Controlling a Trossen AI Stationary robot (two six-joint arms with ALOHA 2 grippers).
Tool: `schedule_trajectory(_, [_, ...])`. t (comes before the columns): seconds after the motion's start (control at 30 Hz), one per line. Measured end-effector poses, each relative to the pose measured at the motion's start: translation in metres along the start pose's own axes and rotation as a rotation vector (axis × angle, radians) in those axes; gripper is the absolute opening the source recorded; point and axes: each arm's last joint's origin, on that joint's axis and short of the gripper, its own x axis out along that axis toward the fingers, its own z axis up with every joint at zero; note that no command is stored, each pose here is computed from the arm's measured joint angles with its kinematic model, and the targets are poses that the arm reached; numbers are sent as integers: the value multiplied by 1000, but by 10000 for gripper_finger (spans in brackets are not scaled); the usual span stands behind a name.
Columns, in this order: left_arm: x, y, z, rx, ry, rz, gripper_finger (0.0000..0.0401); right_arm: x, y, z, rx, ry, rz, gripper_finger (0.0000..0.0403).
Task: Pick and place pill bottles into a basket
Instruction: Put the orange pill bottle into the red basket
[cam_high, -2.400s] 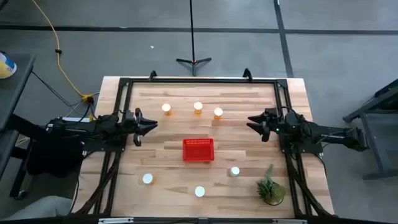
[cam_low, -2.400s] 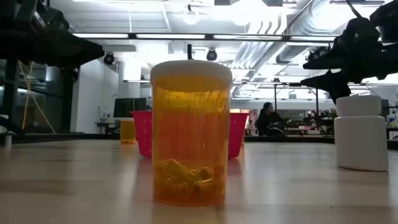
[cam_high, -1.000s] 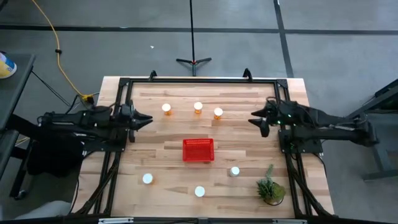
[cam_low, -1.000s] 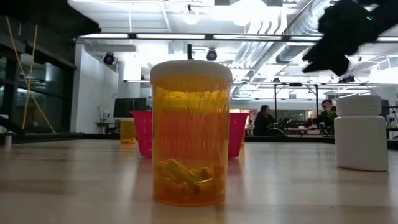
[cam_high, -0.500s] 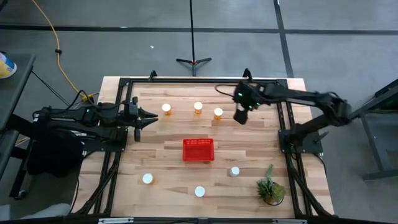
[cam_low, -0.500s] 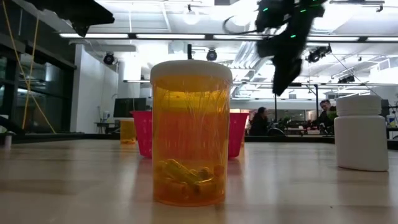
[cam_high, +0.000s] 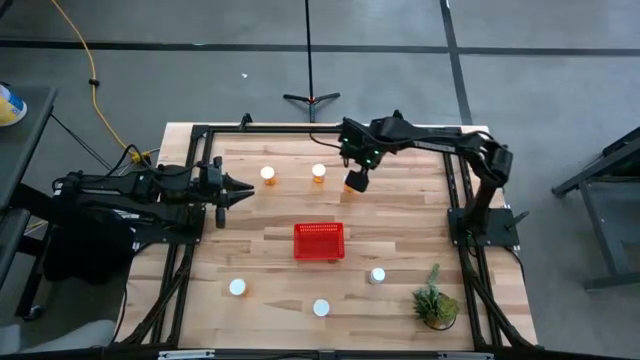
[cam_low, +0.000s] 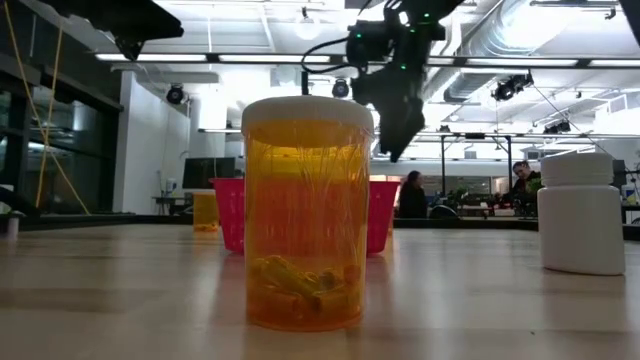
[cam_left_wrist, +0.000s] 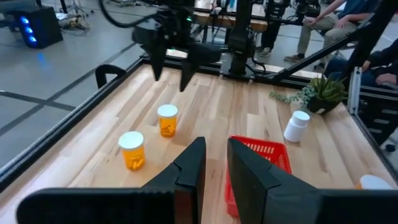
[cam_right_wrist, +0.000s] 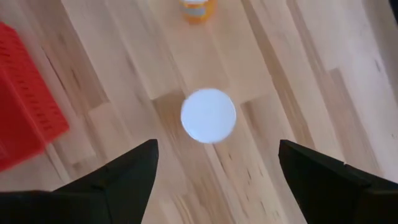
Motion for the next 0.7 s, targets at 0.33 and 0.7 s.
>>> schedule_trajectory(0.33, [0, 0, 1, -25, -5, 0, 104, 11, 2, 13, 58, 55, 45, 324])
schedule_trajectory(0.7, [0, 0, 1, -31, -6, 0, 104, 11, 2, 19, 104, 2, 40, 323])
